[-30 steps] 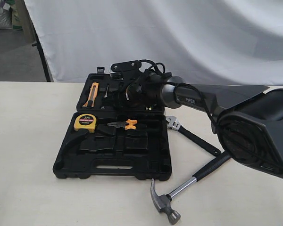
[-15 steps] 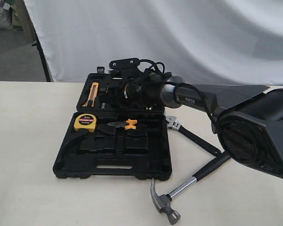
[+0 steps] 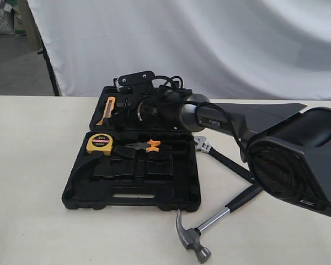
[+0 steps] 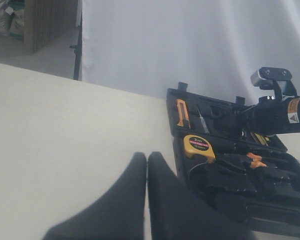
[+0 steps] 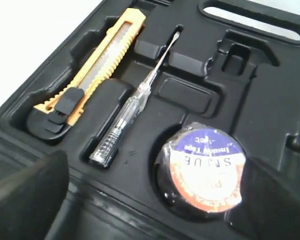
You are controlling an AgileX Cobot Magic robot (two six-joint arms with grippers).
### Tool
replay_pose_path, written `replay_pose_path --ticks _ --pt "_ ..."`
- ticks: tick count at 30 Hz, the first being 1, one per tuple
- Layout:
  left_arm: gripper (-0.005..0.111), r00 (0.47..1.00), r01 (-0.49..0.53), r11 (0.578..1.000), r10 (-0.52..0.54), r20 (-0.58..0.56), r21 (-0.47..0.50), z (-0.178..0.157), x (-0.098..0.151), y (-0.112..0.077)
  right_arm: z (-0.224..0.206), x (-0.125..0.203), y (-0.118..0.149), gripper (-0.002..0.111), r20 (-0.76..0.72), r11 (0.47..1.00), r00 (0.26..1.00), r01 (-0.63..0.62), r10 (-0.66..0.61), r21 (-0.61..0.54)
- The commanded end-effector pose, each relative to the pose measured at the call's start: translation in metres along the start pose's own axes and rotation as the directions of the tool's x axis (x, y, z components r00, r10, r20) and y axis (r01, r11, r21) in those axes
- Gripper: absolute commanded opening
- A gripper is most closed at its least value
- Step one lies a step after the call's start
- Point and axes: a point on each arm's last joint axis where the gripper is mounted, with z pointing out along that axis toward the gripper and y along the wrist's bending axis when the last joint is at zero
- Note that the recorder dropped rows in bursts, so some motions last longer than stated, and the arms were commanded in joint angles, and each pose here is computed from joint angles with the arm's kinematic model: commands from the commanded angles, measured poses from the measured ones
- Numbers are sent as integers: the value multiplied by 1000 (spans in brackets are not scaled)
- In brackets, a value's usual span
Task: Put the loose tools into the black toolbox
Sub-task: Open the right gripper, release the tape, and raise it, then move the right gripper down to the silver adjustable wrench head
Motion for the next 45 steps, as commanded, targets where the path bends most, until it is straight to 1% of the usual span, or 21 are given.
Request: replay_pose_path --ticks 1,7,9,10,12,13,15,16,18,20,23,25,29,32,35,37,39,40,42,44,45 --pt "1 1000 1 1000 0 20 -21 0 -2 1 0 -1 -2 87 1 1000 1000 -2 2 6" --pt "1 1000 1 1000 0 20 -21 0 -2 1 -10 -9 -6 86 -23 999 1000 -14 15 45" --pt "1 1000 1 1000 0 20 -21 0 -2 1 -17 -14 -7 82 -35 998 999 -4 6 64" --pt "1 1000 1 1000 0 20 -21 0 -2 1 -20 -15 -9 75 -45 997 999 10 -6 76" --pt "1 1000 1 1000 0 20 -21 0 -2 1 -31 -23 -7 54 -62 994 997 60 -54 91" --pt "1 1000 1 1000 0 20 -21 0 -2 1 -38 -28 -7 37 -70 992 995 80 -73 102" --pt "1 1000 1 1000 0 20 -21 0 -2 1 -54 -39 -7 -1 -86 987 992 102 -91 123" --pt "1 1000 1 1000 0 20 -21 0 -2 1 -61 -43 -7 1 -99 985 990 112 -99 133" --pt "1 1000 1 1000 0 20 -21 0 -2 1 -78 -48 -6 -1 -155 969 972 198 -176 147" --pt "1 1000 1 1000 0 20 -21 0 -2 1 -94 -49 -5 -1 -203 957 952 257 -227 132" --pt "1 1000 1 1000 0 20 -21 0 -2 1 -120 -52 -6 -1 -194 962 951 260 -240 88" --pt "1 1000 1 1000 0 20 -21 0 -2 1 -138 -52 -13 -1 -165 963 956 256 -241 78" --pt "1 1000 1 1000 0 20 -21 0 -2 1 -182 -45 -41 -1 -123 967 966 239 -228 83" --pt "1 1000 1 1000 0 20 -21 0 -2 1 -211 -28 -69 -1 -139 961 961 256 -240 106" --pt "1 1000 1 1000 0 20 -21 0 -2 1 -238 -12 -92 -1 -181 936 935 329 -305 123" --pt "1 1000 1 1000 0 20 -21 0 -2 1 -247 1 -100 -1 -219 922 913 373 -345 104" --pt "1 1000 1 1000 0 20 -21 0 -2 1 -255 15 -101 -1 -269 894 866 446 -421 40" --pt "1 1000 1 1000 0 20 -21 0 -2 1 -258 22 -100 -1 -305 871 828 490 -470 -13" --pt "1 1000 1 1000 0 20 -21 0 -2 1 -261 36 -95 -1 -375 823 737 544 -563 -167" --pt "1 1000 1 1000 0 20 -21 0 -2 1 -265 51 -89 -1 -427 753 620 554 -658 -355" --pt "1 1000 1 1000 0 20 -21 0 -2 1 -265 56 -87 -1 -443 723 572 548 -691 -420"
